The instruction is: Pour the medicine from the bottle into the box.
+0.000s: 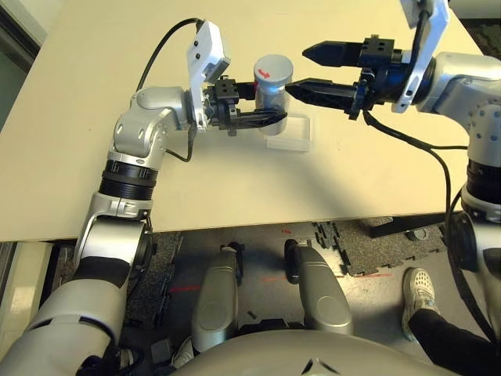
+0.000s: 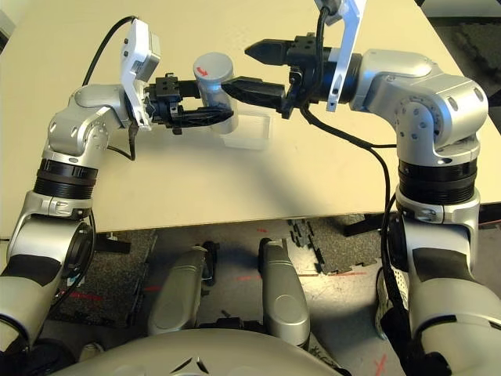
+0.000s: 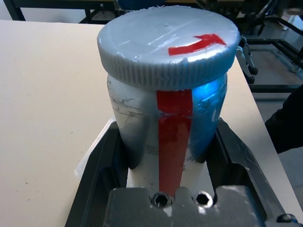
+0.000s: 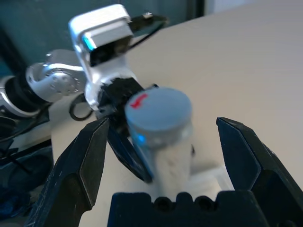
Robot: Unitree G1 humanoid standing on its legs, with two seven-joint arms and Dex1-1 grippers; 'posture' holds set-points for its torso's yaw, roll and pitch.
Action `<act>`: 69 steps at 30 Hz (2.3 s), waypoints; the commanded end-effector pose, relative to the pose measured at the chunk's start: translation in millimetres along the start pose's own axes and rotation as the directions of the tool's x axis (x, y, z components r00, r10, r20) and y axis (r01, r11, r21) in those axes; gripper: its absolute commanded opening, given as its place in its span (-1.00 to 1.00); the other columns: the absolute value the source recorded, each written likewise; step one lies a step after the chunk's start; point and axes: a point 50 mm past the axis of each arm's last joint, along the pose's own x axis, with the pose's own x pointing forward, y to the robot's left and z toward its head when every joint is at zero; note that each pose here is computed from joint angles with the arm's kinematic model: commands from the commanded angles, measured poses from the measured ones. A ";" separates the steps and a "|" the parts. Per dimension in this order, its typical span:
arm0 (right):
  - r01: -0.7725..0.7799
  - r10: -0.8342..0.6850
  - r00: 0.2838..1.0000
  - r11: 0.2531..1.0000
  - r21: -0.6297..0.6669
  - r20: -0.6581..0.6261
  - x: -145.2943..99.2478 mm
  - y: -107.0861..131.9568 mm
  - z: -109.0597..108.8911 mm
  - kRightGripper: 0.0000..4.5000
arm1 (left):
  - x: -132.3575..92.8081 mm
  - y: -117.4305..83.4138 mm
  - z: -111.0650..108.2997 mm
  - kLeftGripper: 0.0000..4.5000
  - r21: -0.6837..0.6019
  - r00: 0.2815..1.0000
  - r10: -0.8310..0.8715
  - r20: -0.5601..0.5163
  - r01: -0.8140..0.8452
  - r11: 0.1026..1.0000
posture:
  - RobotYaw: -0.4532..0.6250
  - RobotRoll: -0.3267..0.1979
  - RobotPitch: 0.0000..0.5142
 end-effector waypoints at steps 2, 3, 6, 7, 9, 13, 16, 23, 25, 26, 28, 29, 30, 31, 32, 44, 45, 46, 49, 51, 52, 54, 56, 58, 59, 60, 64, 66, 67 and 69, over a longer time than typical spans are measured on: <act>-0.022 0.022 1.000 0.999 -0.030 -0.011 10.7 1.8 0.5 1.00 | 3.8 -1.3 3.3 0.09 0.017 1.000 -0.020 0.002 0.020 1.000 | -0.17 0.25 -0.19; -0.028 0.028 1.000 0.999 -0.031 -0.012 12.6 2.1 0.3 1.00 | 3.8 -1.5 3.1 0.09 0.017 1.000 -0.021 0.002 0.021 1.000 | -0.17 0.25 -0.19; -0.040 0.039 0.999 0.998 -0.048 -0.018 19.6 2.1 0.3 1.00 | 3.9 -2.0 2.9 0.09 0.016 1.000 -0.021 0.003 0.021 1.000 | -0.16 0.25 -0.19; -0.042 0.040 0.999 0.998 -0.057 -0.022 21.6 1.7 0.2 1.00 | 4.1 -2.1 3.0 0.09 0.016 1.000 -0.022 0.003 0.022 1.000 | -0.16 0.25 -0.19; -0.041 0.040 0.999 0.996 -0.078 -0.021 25.9 0.3 0.7 1.00 | 4.4 -2.5 3.2 0.09 0.016 1.000 -0.022 0.004 0.022 1.000 | -0.15 0.25 -0.19; -0.041 0.040 0.999 0.993 -0.108 -0.005 31.5 -1.8 4.1 1.00 | 4.2 -2.7 3.0 0.09 0.016 1.000 -0.021 0.005 0.021 1.000 | -0.14 0.25 -0.18; -0.036 0.037 0.999 0.993 -0.116 0.006 33.4 -3.1 5.9 0.72 | 4.1 -3.1 2.2 0.09 0.013 1.000 -0.020 0.004 0.020 1.000 | -0.14 0.25 -0.18; -0.039 0.036 0.999 0.993 -0.115 -0.020 31.3 -4.3 3.2 0.15 | 4.8 -3.3 1.7 0.09 0.011 1.000 -0.021 0.004 0.021 1.000 | -0.15 0.25 -0.18; -0.029 0.028 1.000 0.994 -0.105 -0.009 30.9 -5.3 4.9 0.15 | 5.0 -3.2 1.3 0.09 0.012 1.000 -0.021 0.001 0.021 1.000 | -0.15 0.25 -0.19; -0.014 0.015 1.000 0.996 -0.091 0.013 31.1 -6.9 7.5 0.15 | 5.1 -3.2 0.9 0.09 0.015 1.000 -0.020 -0.002 0.020 1.000 | -0.15 0.25 -0.19; 0.038 -0.034 0.997 0.998 -0.052 0.068 31.7 -12.8 15.5 0.15 | 5.2 -4.0 -0.3 0.09 0.027 1.000 -0.023 -0.011 0.024 0.999 | -0.15 0.25 -0.19; 0.105 -0.102 0.989 0.994 -0.021 0.104 31.4 -21.0 20.6 0.15 | 5.4 -4.4 -0.5 0.09 0.027 1.000 -0.023 -0.011 0.023 0.999 | -0.15 0.25 -0.19; 0.164 -0.164 0.978 0.986 0.010 0.131 30.6 -28.8 24.3 0.15 | 5.5 -4.6 -0.6 0.09 0.027 1.000 -0.022 -0.009 0.022 0.999 | -0.15 0.25 -0.19; 0.229 -0.233 0.960 0.972 0.048 0.156 28.8 -38.0 27.5 0.15 | 5.6 -4.5 -0.5 0.09 0.025 1.000 -0.019 -0.006 0.019 1.000 | -0.15 0.25 -0.19; 0.269 -0.278 0.945 0.960 0.076 0.170 27.7 -43.9 29.3 0.15 | 5.7 -4.4 -0.4 0.09 0.025 1.000 -0.016 -0.004 0.016 1.000 | -0.15 0.25 -0.19; 0.730 -0.729 0.683 0.684 0.014 0.043 -10.1 -103.1 -35.5 0.15 | -7.7 47.2 17.2 0.09 0.093 0.847 0.506 0.164 -0.524 0.847 | -0.13 0.25 -0.22; 0.743 -0.744 0.668 0.669 0.025 0.030 -11.1 -103.1 -45.9 0.15 | -11.5 52.1 14.2 0.09 0.093 0.812 0.559 0.167 -0.577 0.811 | -0.13 0.25 -0.21; 0.756 -0.757 0.653 0.653 0.046 0.017 -11.8 -102.9 -55.1 0.15 | -14.7 55.9 10.6 0.09 0.098 0.782 0.601 0.166 -0.620 0.779 | -0.13 0.25 -0.21; 0.790 -0.790 0.612 0.611 0.052 -0.018 -14.5 -101.7 -84.0 0.15 | -24.1 65.4 -6.8 0.09 0.062 0.679 0.720 0.143 -0.732 0.678 | -0.13 0.25 -0.21; 0.806 -0.806 0.590 0.587 0.073 -0.040 -15.2 -100.1 -100.0 0.15 | -27.7 68.0 -18.1 0.09 0.053 0.637 0.762 0.118 -0.770 0.636 | -0.14 0.25 -0.21; 0.811 -0.810 0.585 0.580 0.078 -0.053 -15.2 -98.9 -109.2 0.15 | -29.3 68.6 -25.8 0.09 0.048 0.615 0.783 0.097 -0.788 0.613 | -0.14 0.25 -0.20; 0.817 -0.815 0.575 0.569 0.087 -0.069 -15.4 -97.2 -122.6 0.15 | -31.8 68.9 -38.3 0.09 0.045 0.585 0.808 0.066 -0.811 0.583 | -0.14 0.25 -0.20; 0.826 -0.823 0.562 0.555 0.097 -0.083 -16.5 -96.5 -133.7 0.15 | -34.5 68.5 -50.1 0.09 0.031 0.556 0.830 0.036 -0.831 0.555 | -0.15 0.25 -0.20; 0.835 -0.830 0.549 0.540 0.105 -0.097 -18.2 -96.5 -143.1 0.15 | -35.7 67.3 -59.6 0.09 0.015 0.539 0.842 0.013 -0.842 0.539 | -0.15 0.25 -0.20; 0.838 -0.832 0.545 0.535 0.106 -0.102 -18.9 -96.6 -146.5 0.15 | -36.1 66.9 -62.3 0.09 0.011 0.532 0.847 0.008 -0.847 0.532 | -0.14 0.25 -0.21; 0.844 -0.837 0.536 0.527 0.098 -0.110 -20.3 -97.1 -149.6 0.15 | -36.5 66.7 -64.3 0.09 0.002 0.525 0.851 0.004 -0.851 0.525 | -0.14 0.25 -0.21; 0.861 -0.851 0.509 0.501 0.091 -0.133 -25.8 -98.8 -159.5 0.15 | -37.3 66.4 -69.3 0.09 -0.012 0.508 0.861 -0.005 -0.861 0.508 | -0.14 0.25 -0.21; 0.865 -0.854 0.502 0.495 0.083 -0.138 -27.7 -99.3 -162.4 0.15 | -37.6 66.4 -70.3 0.09 -0.015 0.504 0.863 -0.007 -0.863 0.504 | -0.14 0.25 -0.22; 0.867 -0.855 0.498 0.491 0.084 -0.143 -28.4 -99.5 -163.7 0.15 | -37.7 66.6 -70.2 0.09 -0.017 0.503 0.864 -0.006 -0.864 0.503 | -0.14 0.25 -0.23; 0.869 -0.855 0.495 0.488 0.087 -0.152 -29.0 -99.5 -165.9 0.30 | -37.5 67.2 -69.3 0.09 -0.020 0.503 0.864 -0.003 -0.864 0.503 | -0.13 0.25 -0.23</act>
